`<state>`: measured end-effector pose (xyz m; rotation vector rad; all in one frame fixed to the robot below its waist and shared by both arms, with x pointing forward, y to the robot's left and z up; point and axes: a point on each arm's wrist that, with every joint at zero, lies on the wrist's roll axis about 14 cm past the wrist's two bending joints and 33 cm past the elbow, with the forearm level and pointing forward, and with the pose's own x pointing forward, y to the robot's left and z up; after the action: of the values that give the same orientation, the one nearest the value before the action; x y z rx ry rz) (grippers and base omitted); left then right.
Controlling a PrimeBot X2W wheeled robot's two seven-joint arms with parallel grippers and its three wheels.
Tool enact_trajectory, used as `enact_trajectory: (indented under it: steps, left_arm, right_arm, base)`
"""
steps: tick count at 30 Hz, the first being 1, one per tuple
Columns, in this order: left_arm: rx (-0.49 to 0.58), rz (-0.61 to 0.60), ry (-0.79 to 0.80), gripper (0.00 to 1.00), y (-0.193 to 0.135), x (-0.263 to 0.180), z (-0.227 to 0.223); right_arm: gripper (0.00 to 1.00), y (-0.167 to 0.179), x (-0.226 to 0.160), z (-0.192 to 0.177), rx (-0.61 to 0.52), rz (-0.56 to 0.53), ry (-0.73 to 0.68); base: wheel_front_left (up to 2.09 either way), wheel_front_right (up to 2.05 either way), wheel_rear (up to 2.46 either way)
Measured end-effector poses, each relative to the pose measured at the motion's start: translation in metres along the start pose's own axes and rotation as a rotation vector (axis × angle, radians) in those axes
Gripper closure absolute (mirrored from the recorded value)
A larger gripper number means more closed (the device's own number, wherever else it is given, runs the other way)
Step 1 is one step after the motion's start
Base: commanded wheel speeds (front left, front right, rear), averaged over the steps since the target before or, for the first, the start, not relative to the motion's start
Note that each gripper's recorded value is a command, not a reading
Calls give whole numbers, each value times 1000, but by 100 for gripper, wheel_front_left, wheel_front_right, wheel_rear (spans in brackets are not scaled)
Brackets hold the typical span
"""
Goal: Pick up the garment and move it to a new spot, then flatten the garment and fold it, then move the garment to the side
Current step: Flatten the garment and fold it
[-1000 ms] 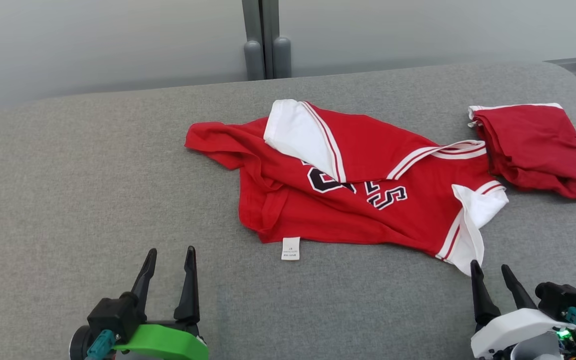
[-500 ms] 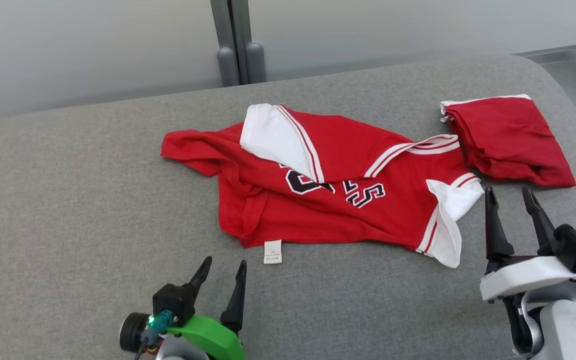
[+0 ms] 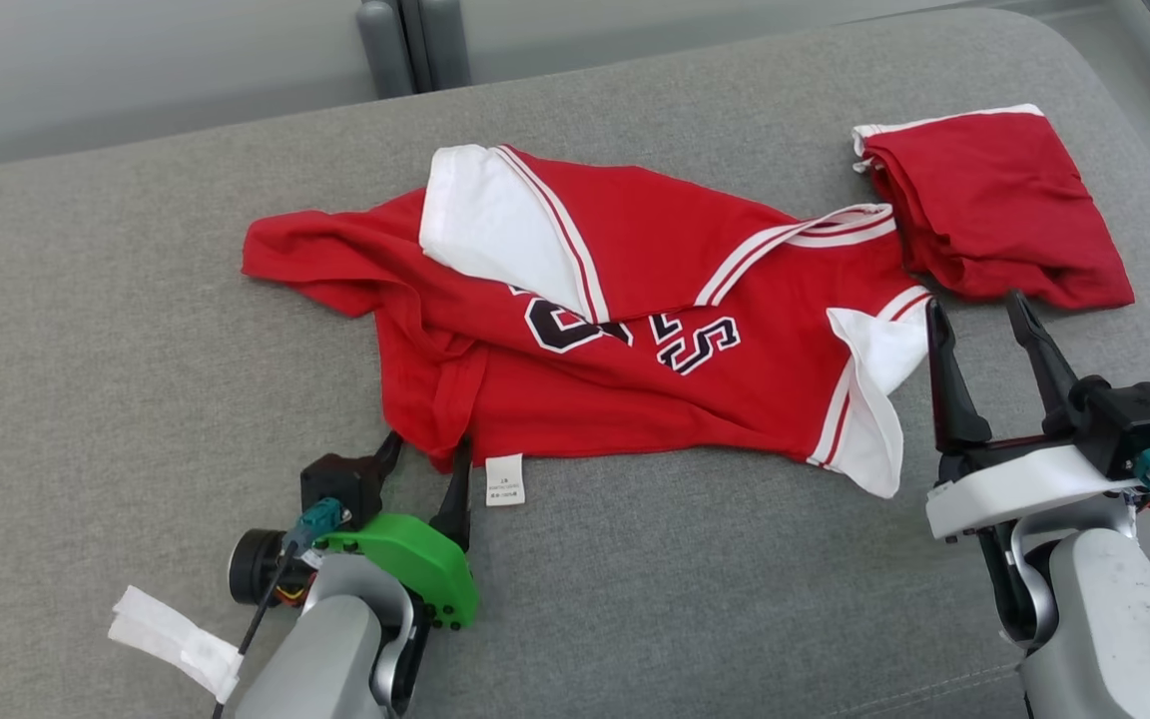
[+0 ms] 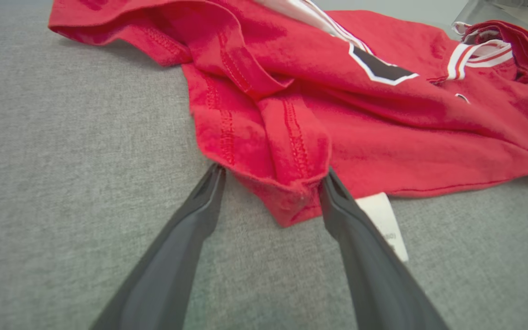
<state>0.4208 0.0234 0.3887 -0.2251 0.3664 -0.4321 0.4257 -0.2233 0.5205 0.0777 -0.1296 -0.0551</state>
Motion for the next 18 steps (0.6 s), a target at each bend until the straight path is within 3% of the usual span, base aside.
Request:
enact_trajectory:
  steps: [1,2,4,7,8,18]
  left_arm:
    - [-3,4,0,0,1,3,0]
    - [-5,9,1,7,2,5,0]
    - [-14,30,5,51,6,8,-1]
    - [-29,54,-7,94,12,10,3]
    - [-36,63,-19,100,14,10,6]
    - [-133,190,-188,100,54,-13,52]
  right_arm:
    - [0,-3,1,-1,-5,-7,3]
    - [0,-5,1,-2,-10,-12,6]
    - [0,-9,1,-5,-14,-22,14]
    - [0,-12,1,-7,-16,-31,18]
    - [0,-11,1,-7,-16,-31,18]
    - [0,-2,6,-4,-6,-10,6]
  base:
    - [0,0,0]
    - [0,0,0]
    - [0,0,0]
    - [0,0,0]
    - [0,0,0]
    - [0,0,0]
